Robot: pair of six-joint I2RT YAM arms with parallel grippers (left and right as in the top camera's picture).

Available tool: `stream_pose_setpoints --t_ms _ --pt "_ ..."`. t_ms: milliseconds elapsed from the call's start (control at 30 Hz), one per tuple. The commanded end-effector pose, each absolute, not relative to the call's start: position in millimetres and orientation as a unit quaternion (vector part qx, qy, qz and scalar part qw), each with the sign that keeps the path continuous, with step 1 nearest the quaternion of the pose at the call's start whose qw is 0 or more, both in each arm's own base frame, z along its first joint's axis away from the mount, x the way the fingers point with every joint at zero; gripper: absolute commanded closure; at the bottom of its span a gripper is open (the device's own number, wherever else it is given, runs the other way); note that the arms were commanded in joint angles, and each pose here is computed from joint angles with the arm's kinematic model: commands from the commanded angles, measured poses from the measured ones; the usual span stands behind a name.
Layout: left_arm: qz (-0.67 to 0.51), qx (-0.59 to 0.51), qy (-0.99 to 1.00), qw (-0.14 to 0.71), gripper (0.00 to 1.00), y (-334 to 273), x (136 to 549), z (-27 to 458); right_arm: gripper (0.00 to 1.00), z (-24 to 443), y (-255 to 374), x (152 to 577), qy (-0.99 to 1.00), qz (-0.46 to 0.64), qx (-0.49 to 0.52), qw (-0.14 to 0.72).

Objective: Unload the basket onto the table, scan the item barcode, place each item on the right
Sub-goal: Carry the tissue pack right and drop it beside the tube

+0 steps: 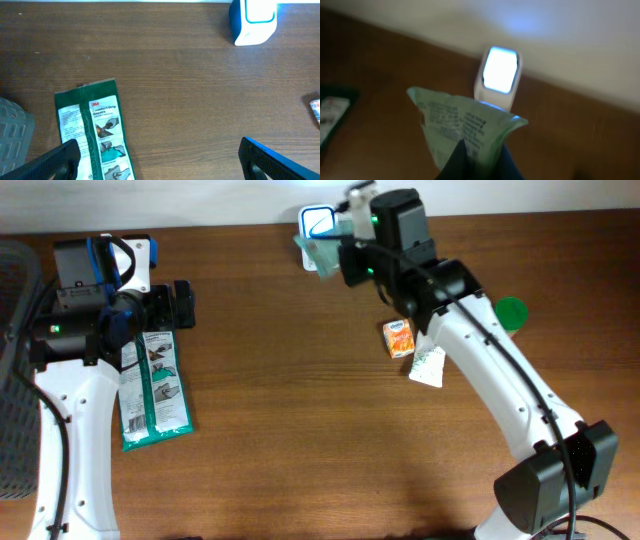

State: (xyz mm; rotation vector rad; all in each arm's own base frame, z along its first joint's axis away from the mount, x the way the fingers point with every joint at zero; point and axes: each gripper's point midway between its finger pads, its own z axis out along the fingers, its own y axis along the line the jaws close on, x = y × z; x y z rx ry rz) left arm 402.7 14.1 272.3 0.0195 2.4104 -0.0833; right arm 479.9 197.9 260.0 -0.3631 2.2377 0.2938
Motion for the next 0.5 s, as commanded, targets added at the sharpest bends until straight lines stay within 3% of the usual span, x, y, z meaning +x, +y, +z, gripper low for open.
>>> stream_pose_setpoints --t_ms 0,233,367,400,467 --pt "-0.035 0.014 0.931 0.363 0.01 12.5 404.5 277.1 0.96 213.1 159.1 462.2 0.943 0.134 -0.036 0.303" --pt "-0.035 0.014 0.931 0.363 0.01 12.3 404.5 277.1 0.96 127.3 63.6 427.8 0.986 0.072 0.065 0.134" --pt "-0.035 0.014 0.931 0.363 0.01 12.5 404.5 277.1 0.96 106.6 25.8 421.8 0.987 0.06 0.111 0.095" --pt "-0.035 0.014 0.931 0.363 0.01 12.5 404.5 277.1 0.89 102.9 12.3 419.9 0.986 0.058 0.127 0.087" --pt "-0.035 0.014 0.931 0.363 0.01 12.5 404.5 277.1 0.6 100.9 -1.5 416.0 0.986 0.055 0.136 0.079"
